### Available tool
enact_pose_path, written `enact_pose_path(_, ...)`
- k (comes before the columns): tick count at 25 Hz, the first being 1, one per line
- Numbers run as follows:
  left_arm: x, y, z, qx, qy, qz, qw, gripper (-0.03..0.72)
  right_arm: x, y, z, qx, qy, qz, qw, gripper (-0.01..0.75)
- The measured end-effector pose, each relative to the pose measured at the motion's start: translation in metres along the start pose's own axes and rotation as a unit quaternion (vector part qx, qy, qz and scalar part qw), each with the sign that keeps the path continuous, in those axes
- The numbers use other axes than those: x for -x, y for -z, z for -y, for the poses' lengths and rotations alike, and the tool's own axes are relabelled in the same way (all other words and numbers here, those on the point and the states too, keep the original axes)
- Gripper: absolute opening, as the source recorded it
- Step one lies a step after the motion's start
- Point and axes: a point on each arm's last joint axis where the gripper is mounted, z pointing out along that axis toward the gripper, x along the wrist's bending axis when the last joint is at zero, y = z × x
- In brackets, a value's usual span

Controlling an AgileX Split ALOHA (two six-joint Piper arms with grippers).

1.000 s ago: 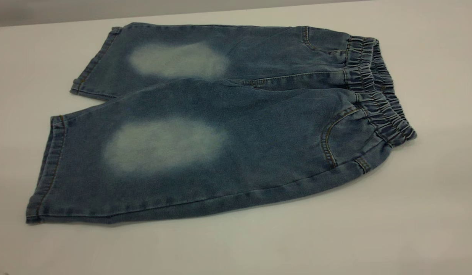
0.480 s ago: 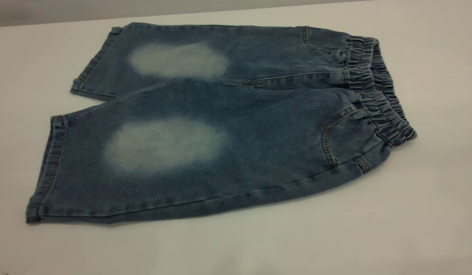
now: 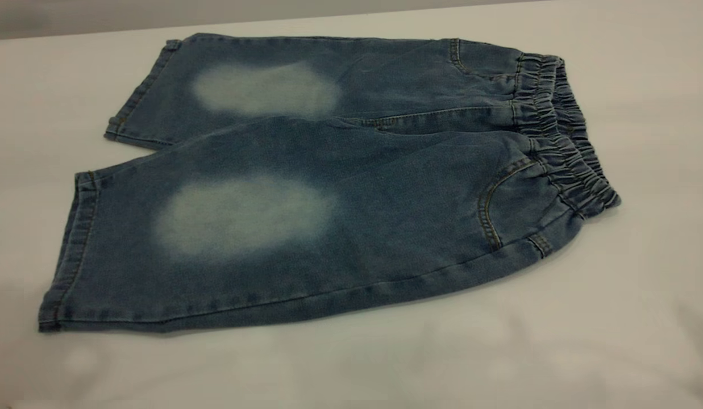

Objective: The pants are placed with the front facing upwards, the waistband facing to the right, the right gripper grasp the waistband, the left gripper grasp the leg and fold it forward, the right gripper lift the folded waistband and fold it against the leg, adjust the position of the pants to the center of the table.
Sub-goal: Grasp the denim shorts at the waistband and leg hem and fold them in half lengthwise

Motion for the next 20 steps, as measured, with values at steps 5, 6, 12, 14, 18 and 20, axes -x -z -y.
enact_pose_path(5,-0.005,-0.041,-0.003,-0.031,-0.002,0.049,0.998,0.306,0.012,-0.052,-0.009,-0.055,-0.044,-0.018,0.997,0.417)
enact_pose_path(6,-0.004,-0.047,-0.003,-0.036,-0.004,0.06,0.998,0.306,0.013,-0.063,-0.008,-0.072,-0.064,-0.027,0.995,0.417)
enact_pose_path(12,-0.003,-0.069,-0.005,-0.029,0.001,0.102,0.994,0.306,0.03,-0.123,0.004,-0.129,-0.129,-0.051,0.982,0.417)
enact_pose_path(14,-0.002,-0.071,-0.005,-0.026,0.004,0.11,0.994,0.306,0.034,-0.143,0.013,-0.155,-0.157,-0.068,0.973,0.417)
enact_pose_path(18,-0.001,-0.073,-0.005,-0.025,0.01,0.114,0.993,0.306,0.038,-0.173,0.032,-0.189,-0.179,-0.122,0.958,0.417)
enact_pose_path(20,-0.001,-0.073,-0.005,-0.027,0.01,0.116,0.993,0.306,0.04,-0.185,0.036,-0.192,-0.187,-0.143,0.953,0.417)
